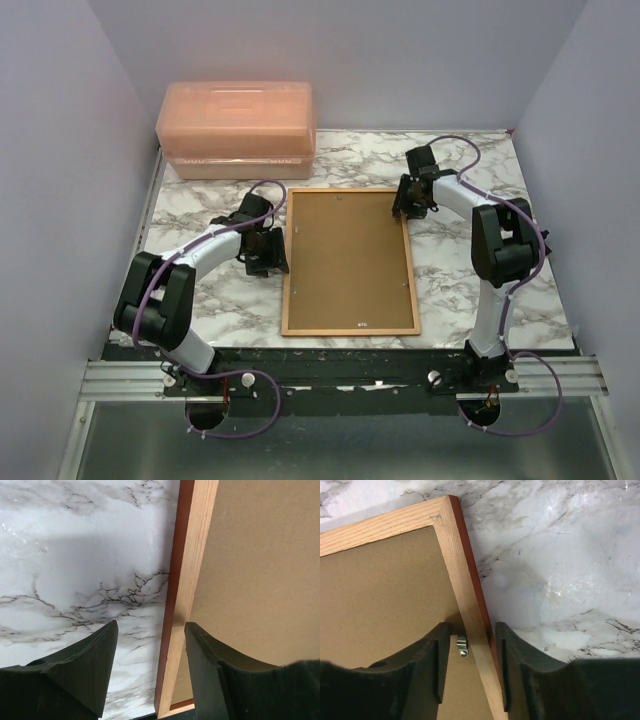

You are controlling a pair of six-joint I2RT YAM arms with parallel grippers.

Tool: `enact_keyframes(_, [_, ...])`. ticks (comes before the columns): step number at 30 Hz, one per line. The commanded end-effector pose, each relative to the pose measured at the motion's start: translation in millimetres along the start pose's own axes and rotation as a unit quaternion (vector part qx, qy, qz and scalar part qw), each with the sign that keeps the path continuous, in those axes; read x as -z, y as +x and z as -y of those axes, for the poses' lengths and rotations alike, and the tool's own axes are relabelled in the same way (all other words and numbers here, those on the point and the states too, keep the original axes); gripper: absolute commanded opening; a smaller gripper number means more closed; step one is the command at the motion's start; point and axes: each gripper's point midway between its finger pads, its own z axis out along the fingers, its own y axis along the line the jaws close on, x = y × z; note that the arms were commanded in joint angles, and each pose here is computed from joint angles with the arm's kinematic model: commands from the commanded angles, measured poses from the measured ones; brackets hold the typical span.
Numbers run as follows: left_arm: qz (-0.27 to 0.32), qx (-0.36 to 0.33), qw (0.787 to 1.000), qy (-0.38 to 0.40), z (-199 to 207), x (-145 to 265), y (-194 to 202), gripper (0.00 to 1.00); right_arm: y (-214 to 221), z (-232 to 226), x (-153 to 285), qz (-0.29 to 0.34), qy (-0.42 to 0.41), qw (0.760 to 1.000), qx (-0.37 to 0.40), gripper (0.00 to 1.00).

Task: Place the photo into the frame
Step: Install the photo frame at the center of the board.

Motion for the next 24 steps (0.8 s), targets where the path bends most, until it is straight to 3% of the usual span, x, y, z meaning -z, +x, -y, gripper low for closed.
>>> enact_keyframes(1, [-0.002,-0.006,1.0,-0.018,-7,-6,-6,0.58,25,13,-8,-0.041,0.018,0.999,0.003,0.43])
enact_keyframes(6, [-0.006,-0.002,1.0,-0.006,-2,-8,-5,0.58,36,16,-1,-0.051,0.016,0.999,0.005,0.35])
enact_keyframes(11, [-0.014,0.001,1.0,0.02,7,-11,-2,0.56,40,23,4,-0.054,0.027,0.998,0.014,0.01])
enact_keyframes(24, [-0.058,-0.01,0.995,0.08,40,-22,50,0.43,51,43,27,-0.044,0.052,0.997,0.026,0.0])
